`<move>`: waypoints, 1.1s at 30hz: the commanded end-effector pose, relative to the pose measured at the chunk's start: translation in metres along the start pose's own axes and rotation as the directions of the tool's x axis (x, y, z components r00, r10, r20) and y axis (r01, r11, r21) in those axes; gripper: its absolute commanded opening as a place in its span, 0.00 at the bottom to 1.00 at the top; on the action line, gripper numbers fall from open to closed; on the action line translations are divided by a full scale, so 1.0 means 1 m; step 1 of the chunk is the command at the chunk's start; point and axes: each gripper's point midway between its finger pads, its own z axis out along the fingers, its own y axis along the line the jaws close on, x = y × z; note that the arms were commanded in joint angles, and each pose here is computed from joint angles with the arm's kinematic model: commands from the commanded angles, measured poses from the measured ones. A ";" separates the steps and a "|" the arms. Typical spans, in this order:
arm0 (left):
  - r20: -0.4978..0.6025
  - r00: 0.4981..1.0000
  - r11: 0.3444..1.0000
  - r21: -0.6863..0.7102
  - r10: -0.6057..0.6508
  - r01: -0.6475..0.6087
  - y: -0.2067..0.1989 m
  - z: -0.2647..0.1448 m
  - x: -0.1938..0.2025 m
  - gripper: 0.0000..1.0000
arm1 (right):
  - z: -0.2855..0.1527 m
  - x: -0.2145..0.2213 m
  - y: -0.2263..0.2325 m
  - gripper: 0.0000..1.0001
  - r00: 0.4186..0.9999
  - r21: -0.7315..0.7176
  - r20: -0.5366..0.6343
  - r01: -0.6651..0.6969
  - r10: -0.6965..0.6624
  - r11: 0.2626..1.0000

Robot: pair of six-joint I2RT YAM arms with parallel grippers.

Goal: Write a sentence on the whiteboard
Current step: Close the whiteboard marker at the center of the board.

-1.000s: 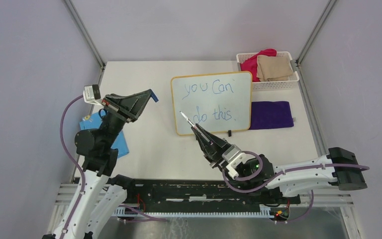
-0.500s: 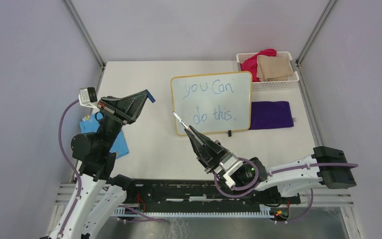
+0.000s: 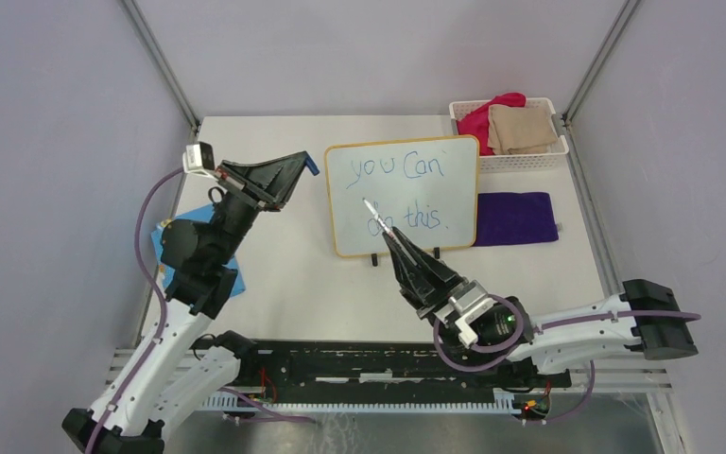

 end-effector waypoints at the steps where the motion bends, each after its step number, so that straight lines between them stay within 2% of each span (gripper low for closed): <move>1: -0.014 0.999 0.995 0.095 -0.033 0.034 -0.029 0.014 0.007 0.02 | -0.011 0.002 -0.025 0.00 0.999 0.062 -0.041 0.018 -0.015 0.998; 10: -0.006 0.999 0.994 0.099 -0.052 0.052 -0.030 0.019 0.013 0.02 | -0.016 0.004 -0.034 0.00 0.997 0.069 -0.070 0.012 -0.007 0.998; 24: 0.000 1.000 0.999 0.046 -0.024 0.024 -0.026 0.011 0.012 0.02 | 0.019 -0.015 0.005 0.00 0.999 0.030 0.015 -0.043 0.042 0.999; 33: -0.006 1.000 0.999 0.047 -0.011 0.011 -0.032 0.003 0.013 0.02 | 0.031 -0.017 0.019 0.00 0.998 0.027 0.024 -0.051 0.050 0.998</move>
